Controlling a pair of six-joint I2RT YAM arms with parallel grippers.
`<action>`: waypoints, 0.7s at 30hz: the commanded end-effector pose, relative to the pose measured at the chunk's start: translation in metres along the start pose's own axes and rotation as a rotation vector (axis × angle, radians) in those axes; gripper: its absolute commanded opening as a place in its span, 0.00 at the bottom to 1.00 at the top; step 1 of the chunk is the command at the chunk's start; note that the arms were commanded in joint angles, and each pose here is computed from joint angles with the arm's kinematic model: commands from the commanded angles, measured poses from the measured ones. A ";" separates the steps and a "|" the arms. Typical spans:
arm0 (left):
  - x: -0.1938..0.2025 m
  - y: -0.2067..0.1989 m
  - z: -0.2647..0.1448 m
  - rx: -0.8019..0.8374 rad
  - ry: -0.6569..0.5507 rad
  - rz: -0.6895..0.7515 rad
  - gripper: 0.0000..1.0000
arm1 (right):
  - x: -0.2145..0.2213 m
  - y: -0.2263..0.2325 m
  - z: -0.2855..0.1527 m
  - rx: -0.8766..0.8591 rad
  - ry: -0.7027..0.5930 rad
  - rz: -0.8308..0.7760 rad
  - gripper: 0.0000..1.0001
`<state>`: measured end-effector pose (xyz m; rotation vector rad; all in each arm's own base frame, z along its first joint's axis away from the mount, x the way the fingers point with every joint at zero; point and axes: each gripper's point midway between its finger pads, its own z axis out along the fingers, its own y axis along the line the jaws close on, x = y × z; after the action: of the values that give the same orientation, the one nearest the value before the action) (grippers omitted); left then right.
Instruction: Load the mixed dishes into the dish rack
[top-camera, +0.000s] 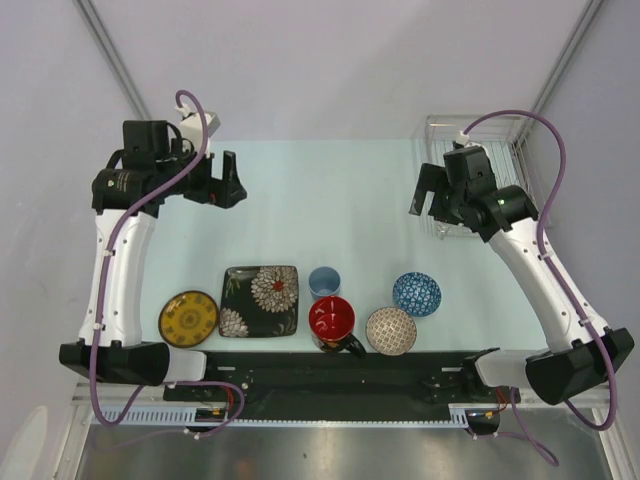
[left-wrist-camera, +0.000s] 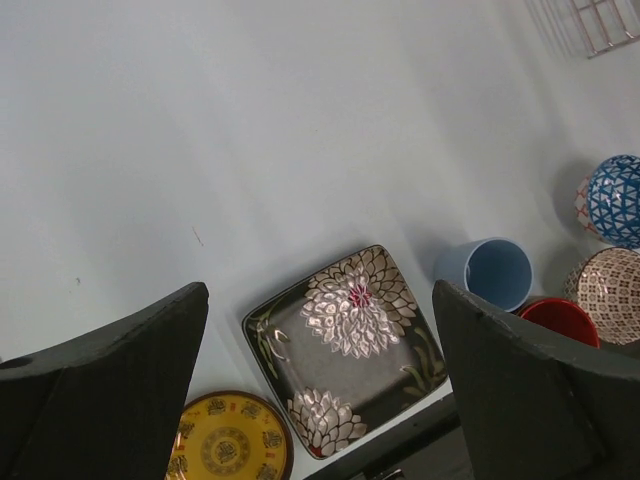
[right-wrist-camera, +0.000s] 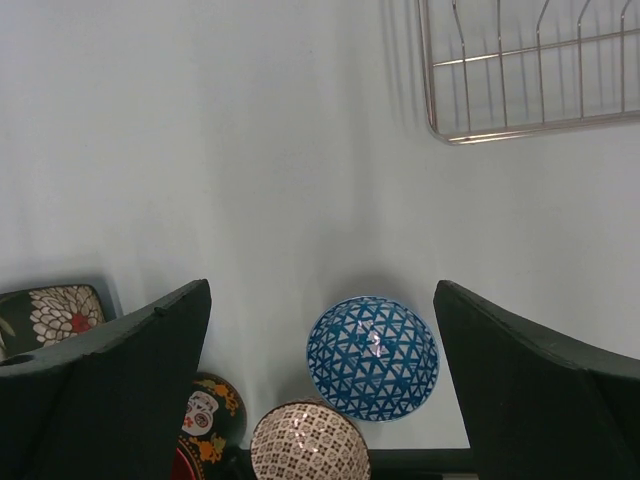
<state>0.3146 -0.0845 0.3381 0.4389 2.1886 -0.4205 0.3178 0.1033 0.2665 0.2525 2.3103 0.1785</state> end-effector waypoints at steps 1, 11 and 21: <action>-0.017 0.008 -0.009 -0.066 -0.084 0.038 1.00 | -0.014 -0.006 -0.001 0.021 -0.061 -0.020 1.00; -0.006 0.003 -0.010 -0.050 -0.115 0.076 1.00 | -0.077 -0.054 0.069 0.211 -0.177 0.024 0.93; 0.001 0.009 0.001 -0.058 -0.106 0.079 1.00 | -0.076 -0.053 0.159 0.228 -0.106 0.045 0.74</action>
<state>0.3123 -0.0768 0.3266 0.4437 2.1256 -0.3488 0.4368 0.0348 0.1842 0.4253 2.3201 -0.1079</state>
